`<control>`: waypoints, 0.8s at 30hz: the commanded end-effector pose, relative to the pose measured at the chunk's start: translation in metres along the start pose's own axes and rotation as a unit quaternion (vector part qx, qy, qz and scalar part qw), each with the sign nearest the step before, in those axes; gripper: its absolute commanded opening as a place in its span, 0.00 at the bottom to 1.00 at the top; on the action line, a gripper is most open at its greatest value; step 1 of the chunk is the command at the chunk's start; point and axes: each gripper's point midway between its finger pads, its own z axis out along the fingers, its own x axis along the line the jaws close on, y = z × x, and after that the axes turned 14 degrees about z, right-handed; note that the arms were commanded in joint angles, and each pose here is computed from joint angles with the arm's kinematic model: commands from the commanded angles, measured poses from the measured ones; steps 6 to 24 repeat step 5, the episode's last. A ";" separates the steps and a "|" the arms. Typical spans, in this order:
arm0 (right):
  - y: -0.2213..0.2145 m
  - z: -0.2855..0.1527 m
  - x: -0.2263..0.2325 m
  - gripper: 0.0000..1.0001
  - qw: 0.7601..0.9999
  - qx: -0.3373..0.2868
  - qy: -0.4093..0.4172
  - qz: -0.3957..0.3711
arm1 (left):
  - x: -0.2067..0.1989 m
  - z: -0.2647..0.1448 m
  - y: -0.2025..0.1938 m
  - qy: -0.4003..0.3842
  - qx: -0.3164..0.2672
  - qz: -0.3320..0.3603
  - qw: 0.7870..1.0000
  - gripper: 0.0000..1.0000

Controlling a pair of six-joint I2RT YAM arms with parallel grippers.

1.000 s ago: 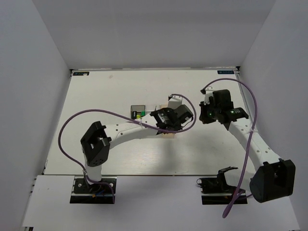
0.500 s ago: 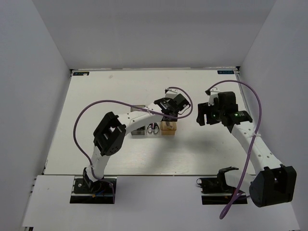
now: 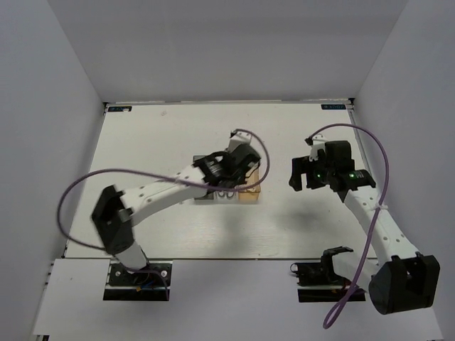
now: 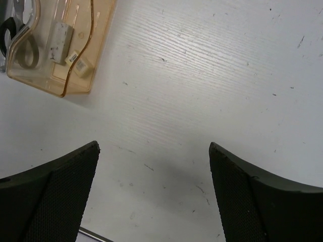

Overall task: Sort the stationery into containers
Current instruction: Reset both arms

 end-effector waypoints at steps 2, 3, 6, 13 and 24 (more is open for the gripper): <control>-0.009 -0.009 -0.001 0.90 0.999 -0.016 0.011 -0.026 | 0.042 -0.043 -0.036 -0.008 -0.026 0.028 0.999 0.87; -0.007 -0.010 0.000 0.90 0.999 -0.028 0.013 -0.031 | 0.062 -0.064 -0.044 -0.008 -0.044 0.020 0.999 0.99; -0.008 -0.013 0.000 0.90 0.999 -0.034 0.013 -0.030 | 0.089 -0.078 -0.055 0.002 -0.052 0.007 0.999 0.99; -0.008 -0.013 0.000 0.90 0.999 -0.034 0.013 -0.030 | 0.089 -0.078 -0.055 0.002 -0.052 0.007 0.999 0.99; -0.008 -0.013 0.000 0.90 0.999 -0.034 0.013 -0.030 | 0.089 -0.078 -0.055 0.002 -0.052 0.007 0.999 0.99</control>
